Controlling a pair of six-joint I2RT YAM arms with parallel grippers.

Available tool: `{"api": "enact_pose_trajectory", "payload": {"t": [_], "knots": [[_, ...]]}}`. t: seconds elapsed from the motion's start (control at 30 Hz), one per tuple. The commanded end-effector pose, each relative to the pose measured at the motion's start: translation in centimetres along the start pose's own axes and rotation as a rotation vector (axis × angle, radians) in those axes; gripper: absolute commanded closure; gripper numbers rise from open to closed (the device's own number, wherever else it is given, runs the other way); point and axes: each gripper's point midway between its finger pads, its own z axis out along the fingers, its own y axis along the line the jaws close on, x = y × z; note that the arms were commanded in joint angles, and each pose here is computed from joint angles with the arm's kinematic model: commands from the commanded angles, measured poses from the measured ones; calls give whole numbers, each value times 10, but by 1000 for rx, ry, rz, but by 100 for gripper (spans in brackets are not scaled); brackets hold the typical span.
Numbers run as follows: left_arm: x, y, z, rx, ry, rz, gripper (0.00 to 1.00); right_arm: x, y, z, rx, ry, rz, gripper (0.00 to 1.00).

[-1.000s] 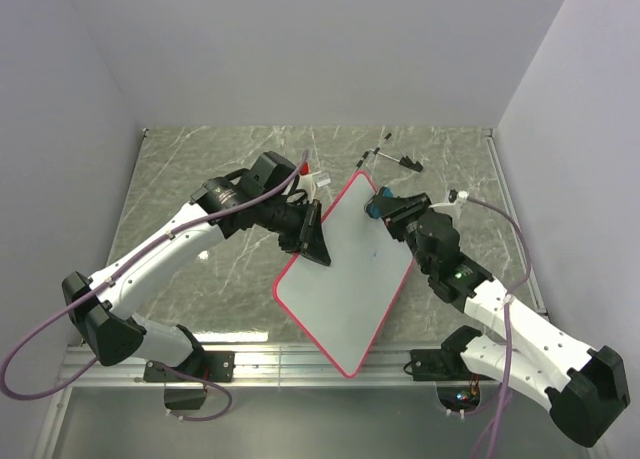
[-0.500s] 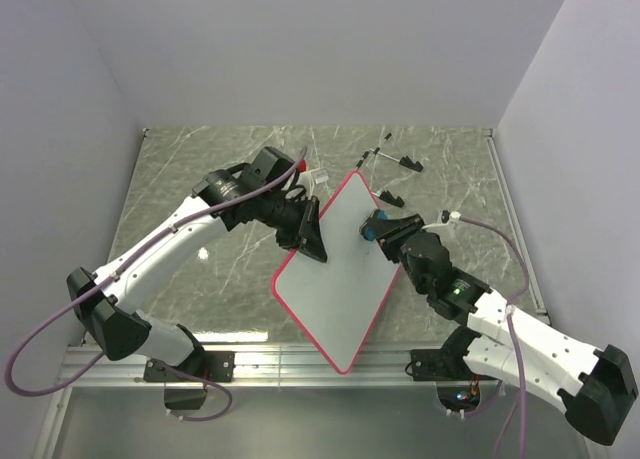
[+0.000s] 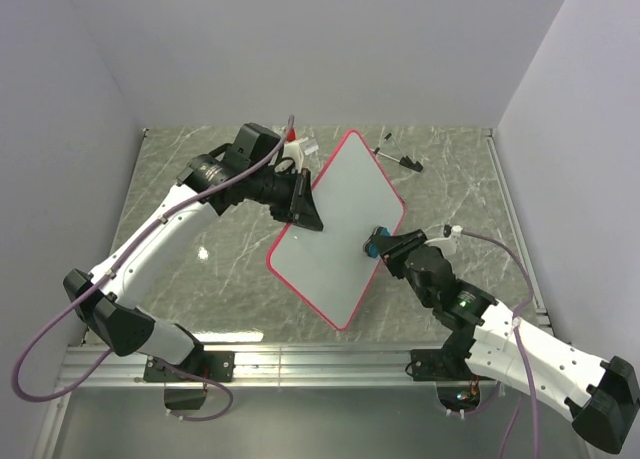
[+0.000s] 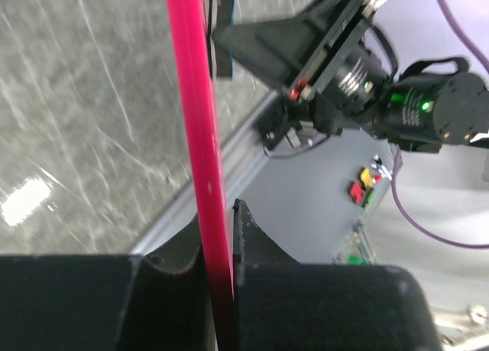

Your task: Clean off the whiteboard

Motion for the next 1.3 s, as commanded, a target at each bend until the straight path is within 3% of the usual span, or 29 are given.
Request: {"api": "enact_pose_trajectory", "payload": {"t": [0.0, 0.1, 0.3, 0.63, 0.67, 0.7, 0.73, 0.83, 0.93, 1.1, 1.27], "knots": [[-47, -136, -76, 515, -277, 465, 100, 32, -58, -7, 169, 142, -134, 100], [-55, -125, -66, 465, -303, 482, 100, 32, -53, -8, 168, 146, -150, 100], [-121, -67, -50, 195, -483, 462, 100, 9, -46, -22, 177, 84, -148, 100], [-232, -18, -33, 108, -667, 433, 100, -32, -72, -53, 300, -42, -174, 100], [-239, -15, -32, 117, -679, 429, 100, -33, -77, -55, 331, -38, -192, 94], [-247, -1, -20, 126, -663, 395, 100, -34, -78, -56, 351, -38, -204, 79], [-256, -6, -21, 147, -679, 408, 100, -33, -81, -56, 381, -36, -228, 45], [-268, 5, 5, 198, -632, 390, 100, -39, -82, -59, 452, -35, -294, 1], [-271, 12, 36, 297, -557, 348, 100, -45, -84, -63, 505, -38, -351, 0], [-260, 22, 82, 304, -467, 354, 100, -50, -93, -69, 539, -45, -376, 0], [-268, 35, 83, 242, -478, 377, 100, -54, -101, -75, 525, -58, -353, 0]]}}
